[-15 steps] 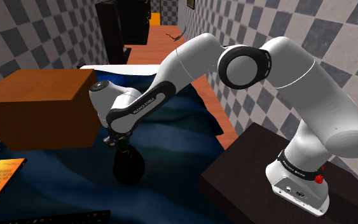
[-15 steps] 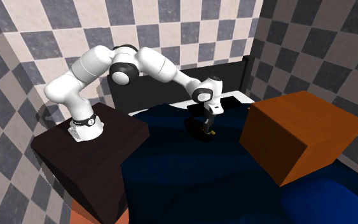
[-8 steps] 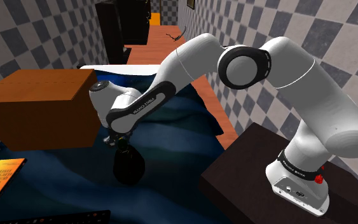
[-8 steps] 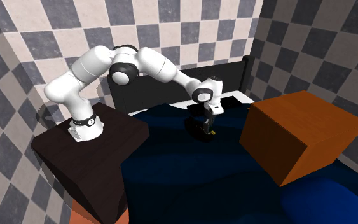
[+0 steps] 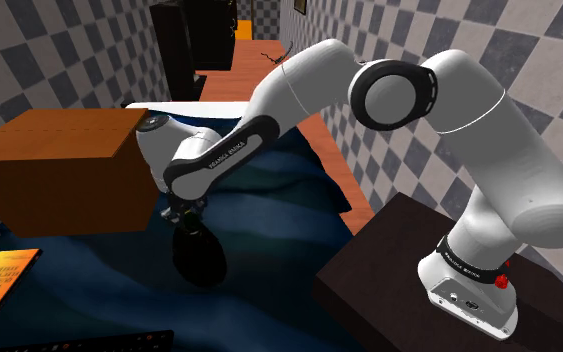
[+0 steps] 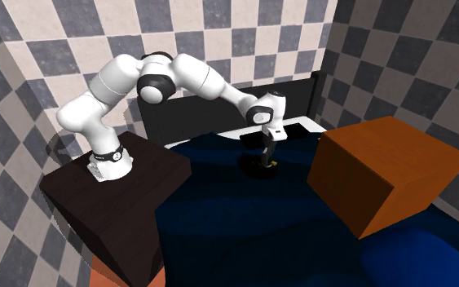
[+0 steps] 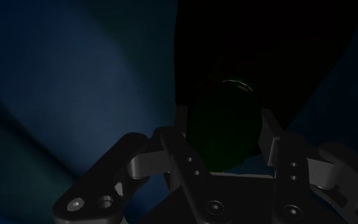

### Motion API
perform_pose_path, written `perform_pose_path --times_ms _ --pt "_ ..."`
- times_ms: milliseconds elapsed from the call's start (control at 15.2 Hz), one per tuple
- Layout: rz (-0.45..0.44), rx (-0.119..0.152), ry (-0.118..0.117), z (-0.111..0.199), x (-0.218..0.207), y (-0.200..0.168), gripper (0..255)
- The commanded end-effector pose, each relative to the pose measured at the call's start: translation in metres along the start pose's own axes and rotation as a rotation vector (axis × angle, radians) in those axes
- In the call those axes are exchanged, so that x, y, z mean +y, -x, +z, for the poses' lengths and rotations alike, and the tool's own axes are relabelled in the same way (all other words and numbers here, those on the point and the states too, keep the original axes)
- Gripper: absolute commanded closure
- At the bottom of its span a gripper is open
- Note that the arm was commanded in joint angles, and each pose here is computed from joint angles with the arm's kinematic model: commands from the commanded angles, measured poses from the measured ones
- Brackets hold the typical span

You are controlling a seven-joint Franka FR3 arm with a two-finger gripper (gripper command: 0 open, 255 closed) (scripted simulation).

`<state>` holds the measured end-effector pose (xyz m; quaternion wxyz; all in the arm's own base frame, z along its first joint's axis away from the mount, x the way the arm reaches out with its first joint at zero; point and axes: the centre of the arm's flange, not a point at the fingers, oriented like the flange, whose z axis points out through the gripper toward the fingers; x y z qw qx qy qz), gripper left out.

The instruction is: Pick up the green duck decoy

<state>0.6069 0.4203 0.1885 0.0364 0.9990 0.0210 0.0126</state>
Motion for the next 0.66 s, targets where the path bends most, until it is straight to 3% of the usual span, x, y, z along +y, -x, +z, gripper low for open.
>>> perform_pose_path --times_ms 0,594 --pt "0.001 0.002 -0.001 -0.013 0.001 -0.002 255" --pt "0.001 0.002 -0.001 -0.050 0.004 -0.003 255"
